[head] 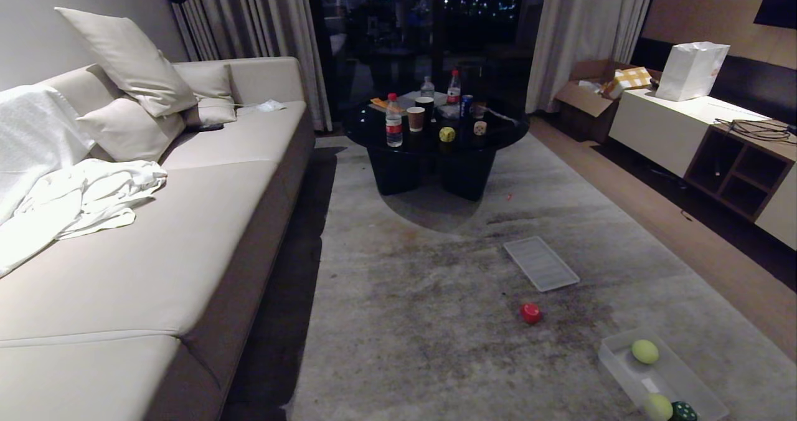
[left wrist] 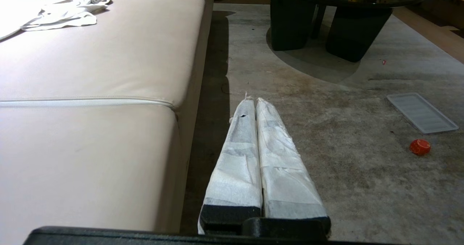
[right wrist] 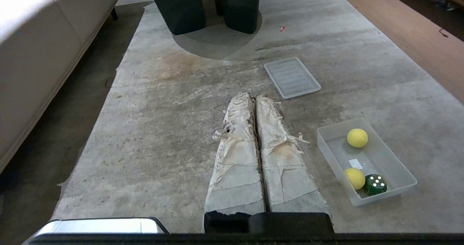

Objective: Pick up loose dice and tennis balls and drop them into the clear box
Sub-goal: Find toys out of the box

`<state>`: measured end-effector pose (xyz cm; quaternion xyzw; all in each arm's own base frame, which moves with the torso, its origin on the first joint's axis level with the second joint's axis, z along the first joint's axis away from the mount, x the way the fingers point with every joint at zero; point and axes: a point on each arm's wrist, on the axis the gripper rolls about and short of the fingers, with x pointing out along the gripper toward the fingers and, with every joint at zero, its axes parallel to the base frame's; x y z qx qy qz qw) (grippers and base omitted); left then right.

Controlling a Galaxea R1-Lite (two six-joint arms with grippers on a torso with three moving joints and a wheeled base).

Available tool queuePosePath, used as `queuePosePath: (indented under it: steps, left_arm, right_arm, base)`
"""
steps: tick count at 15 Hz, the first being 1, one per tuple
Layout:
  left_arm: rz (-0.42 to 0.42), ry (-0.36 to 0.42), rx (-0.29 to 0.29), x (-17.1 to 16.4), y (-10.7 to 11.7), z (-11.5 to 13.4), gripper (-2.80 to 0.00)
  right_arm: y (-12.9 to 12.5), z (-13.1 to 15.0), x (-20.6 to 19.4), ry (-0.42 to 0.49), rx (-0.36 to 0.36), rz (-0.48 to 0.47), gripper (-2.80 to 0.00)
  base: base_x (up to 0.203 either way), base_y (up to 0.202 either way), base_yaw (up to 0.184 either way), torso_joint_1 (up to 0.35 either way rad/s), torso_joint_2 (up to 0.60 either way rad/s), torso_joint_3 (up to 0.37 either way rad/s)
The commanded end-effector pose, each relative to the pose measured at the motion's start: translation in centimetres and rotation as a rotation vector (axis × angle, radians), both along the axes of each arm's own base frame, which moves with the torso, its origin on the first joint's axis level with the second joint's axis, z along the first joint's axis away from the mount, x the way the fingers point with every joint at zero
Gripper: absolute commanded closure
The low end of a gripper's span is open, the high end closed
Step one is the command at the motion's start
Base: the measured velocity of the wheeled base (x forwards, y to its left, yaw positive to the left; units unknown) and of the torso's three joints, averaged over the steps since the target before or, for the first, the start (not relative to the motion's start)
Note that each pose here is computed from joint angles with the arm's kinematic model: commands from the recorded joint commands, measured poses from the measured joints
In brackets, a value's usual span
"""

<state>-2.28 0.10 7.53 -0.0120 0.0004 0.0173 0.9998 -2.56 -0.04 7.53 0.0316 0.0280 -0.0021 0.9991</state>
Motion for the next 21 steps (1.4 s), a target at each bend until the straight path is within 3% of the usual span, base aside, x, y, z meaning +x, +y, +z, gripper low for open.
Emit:
queuePosePath:
  steps: [1,21]
  left_arm:
    - [0.001,0.003,0.000,0.02,0.00,-0.04,0.00]
    - [0.001,0.002,0.000,0.02,0.00,-0.03,0.00]
  right_arm:
    - [0.00,-0.02,0.02,0.002,0.000,0.000,0.00]
    - [0.00,-0.02,0.02,0.002,0.002,-0.001,0.00]
  base:
    - [0.000,0.000,0.000,0.000,0.00,0.000]
    - [0.000,0.000,0.000,0.000,0.00,0.000]
